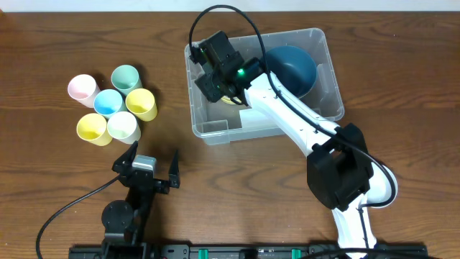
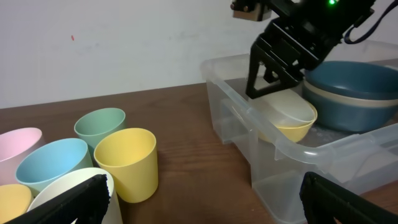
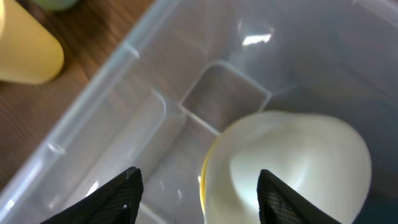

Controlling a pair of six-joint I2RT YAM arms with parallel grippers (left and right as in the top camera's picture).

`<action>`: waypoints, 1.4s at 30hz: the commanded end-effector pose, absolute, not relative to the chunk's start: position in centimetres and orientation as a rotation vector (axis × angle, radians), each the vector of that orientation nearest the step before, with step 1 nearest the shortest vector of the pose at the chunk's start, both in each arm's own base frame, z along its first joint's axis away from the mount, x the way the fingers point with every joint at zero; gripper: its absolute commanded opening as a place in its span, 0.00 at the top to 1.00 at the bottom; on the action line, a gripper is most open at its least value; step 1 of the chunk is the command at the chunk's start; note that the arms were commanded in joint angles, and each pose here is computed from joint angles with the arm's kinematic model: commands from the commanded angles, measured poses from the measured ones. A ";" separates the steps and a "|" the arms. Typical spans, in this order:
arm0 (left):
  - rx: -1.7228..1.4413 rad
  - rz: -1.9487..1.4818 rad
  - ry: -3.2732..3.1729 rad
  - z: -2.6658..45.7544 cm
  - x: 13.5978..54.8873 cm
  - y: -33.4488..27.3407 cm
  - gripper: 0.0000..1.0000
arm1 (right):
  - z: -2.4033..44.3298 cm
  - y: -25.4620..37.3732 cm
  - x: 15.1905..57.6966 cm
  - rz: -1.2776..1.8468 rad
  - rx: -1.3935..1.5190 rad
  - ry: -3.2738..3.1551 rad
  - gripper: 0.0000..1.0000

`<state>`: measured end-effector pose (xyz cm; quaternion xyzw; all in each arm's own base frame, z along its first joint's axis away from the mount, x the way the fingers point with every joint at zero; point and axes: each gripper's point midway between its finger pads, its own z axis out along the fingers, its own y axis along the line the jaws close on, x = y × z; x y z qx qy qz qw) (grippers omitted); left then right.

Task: Pack container
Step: 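Carry the white bowl into the container onto the yellow bowl, then release the white bowl and raise the right gripper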

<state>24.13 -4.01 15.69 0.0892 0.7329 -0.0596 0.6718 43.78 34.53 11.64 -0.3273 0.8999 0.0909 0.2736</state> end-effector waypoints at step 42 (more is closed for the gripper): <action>0.229 -0.138 1.692 14.1 24.0 -4.3 0.02 | 12.9 35.3 47.8 0.419 -0.710 2.389 0.78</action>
